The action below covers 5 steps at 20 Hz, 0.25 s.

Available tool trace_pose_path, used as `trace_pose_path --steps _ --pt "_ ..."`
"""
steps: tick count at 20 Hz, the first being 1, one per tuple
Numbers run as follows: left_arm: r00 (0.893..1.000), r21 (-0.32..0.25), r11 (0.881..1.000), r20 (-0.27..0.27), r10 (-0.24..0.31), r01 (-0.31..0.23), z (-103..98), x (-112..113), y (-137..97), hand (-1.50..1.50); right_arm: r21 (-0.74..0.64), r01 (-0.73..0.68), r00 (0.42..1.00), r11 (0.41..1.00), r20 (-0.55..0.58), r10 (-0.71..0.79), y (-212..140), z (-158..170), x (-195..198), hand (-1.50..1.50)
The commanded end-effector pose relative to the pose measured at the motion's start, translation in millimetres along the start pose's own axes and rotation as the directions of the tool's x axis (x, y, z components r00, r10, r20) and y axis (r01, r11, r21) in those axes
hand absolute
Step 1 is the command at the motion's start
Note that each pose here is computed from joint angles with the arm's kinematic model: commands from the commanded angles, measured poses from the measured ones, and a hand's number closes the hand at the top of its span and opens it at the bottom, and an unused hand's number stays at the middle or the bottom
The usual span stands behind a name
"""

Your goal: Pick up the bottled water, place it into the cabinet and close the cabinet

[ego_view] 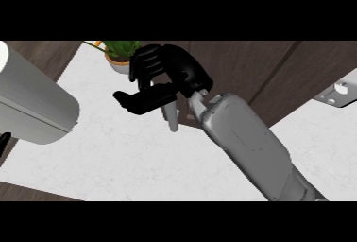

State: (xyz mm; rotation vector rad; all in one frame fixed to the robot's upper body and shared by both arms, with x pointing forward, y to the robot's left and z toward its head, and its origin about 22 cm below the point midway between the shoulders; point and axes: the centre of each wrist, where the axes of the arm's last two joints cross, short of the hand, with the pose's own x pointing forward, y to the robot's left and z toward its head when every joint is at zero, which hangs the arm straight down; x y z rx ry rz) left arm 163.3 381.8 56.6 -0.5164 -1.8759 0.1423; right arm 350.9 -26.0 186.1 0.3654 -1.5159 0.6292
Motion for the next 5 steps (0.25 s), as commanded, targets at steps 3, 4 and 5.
trace_pose_path --steps 3,4,5 --pt "1.000 0.024 1.000 0.001 -0.003 0.003 5 -2 2 -1.50 -0.196 0.110 0.994 0.974 0.043 -0.104 -27 -24 8 -1.50" --pt "1.000 0.011 1.000 -0.006 0.001 -0.001 8 4 4 -1.50 -0.210 0.141 0.990 0.968 0.056 -0.132 -29 -24 11 -1.50" --pt "1.000 0.018 1.000 -0.008 0.014 -0.014 9 -8 -2 -1.50 -0.199 0.126 0.991 0.972 0.057 -0.117 -23 -26 15 -1.50"
